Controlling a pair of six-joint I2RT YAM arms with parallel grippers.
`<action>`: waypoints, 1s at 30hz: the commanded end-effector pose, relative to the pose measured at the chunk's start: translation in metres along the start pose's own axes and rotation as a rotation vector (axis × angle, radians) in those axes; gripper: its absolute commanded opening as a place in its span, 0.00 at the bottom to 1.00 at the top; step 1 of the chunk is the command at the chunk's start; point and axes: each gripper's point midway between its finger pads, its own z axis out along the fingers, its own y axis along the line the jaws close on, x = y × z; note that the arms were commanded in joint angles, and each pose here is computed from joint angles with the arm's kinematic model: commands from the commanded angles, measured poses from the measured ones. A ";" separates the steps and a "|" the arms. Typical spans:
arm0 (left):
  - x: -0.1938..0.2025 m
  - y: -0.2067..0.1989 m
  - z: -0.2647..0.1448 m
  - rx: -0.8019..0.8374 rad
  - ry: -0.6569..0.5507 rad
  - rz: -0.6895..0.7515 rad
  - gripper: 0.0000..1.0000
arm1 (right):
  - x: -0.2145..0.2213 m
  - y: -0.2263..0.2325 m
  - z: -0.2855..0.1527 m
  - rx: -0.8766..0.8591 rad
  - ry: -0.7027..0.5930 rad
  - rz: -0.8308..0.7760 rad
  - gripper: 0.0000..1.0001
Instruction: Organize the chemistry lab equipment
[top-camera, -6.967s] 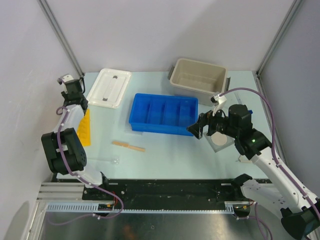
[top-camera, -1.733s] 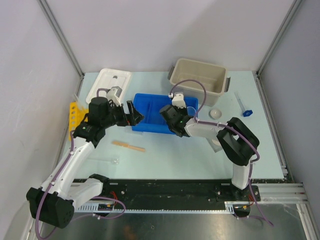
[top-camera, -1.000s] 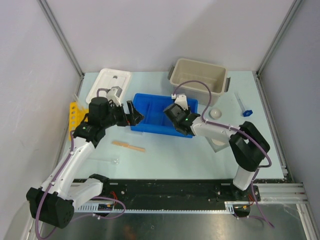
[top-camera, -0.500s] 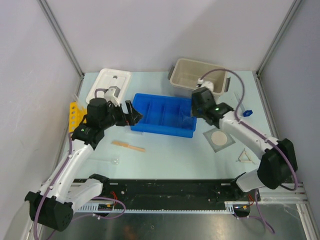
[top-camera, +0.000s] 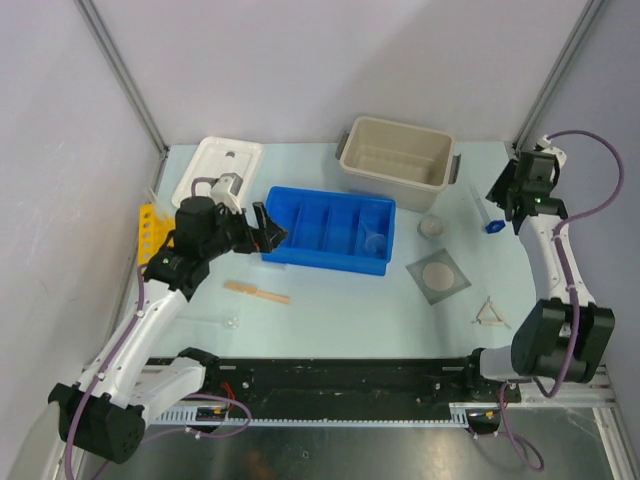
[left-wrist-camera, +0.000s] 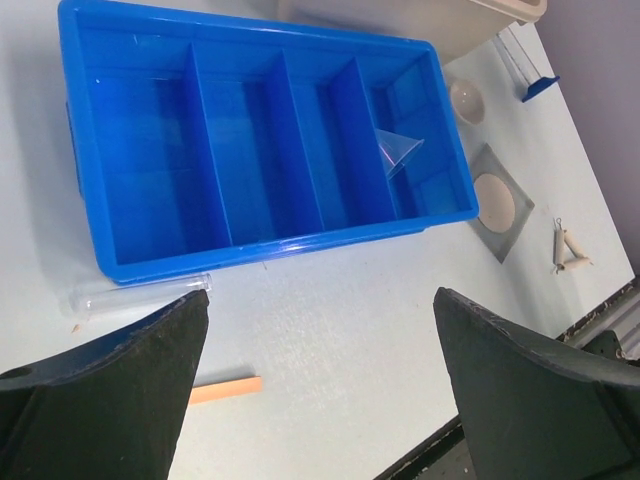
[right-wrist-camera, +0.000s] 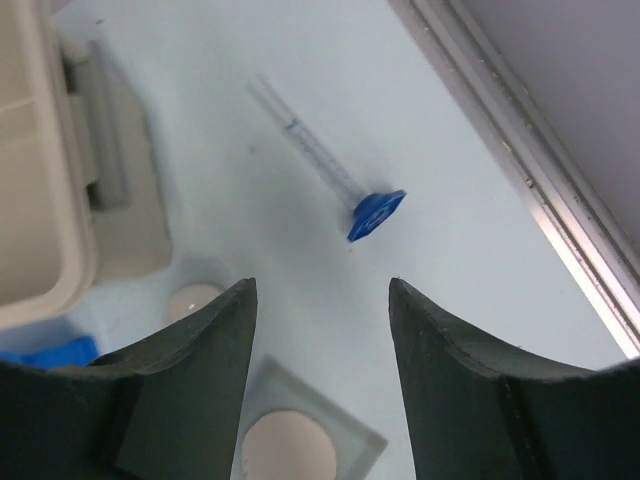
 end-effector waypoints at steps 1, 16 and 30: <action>-0.002 -0.012 -0.001 0.052 -0.015 0.013 0.99 | -0.014 -0.004 0.041 -0.054 -0.006 -0.037 0.62; -0.005 -0.010 0.001 0.039 -0.018 0.025 0.99 | 0.030 -0.015 0.153 -0.085 0.354 -0.364 0.65; -0.007 0.000 0.005 -0.008 -0.013 0.027 0.99 | 0.065 -0.014 0.180 -0.150 0.494 -0.416 0.63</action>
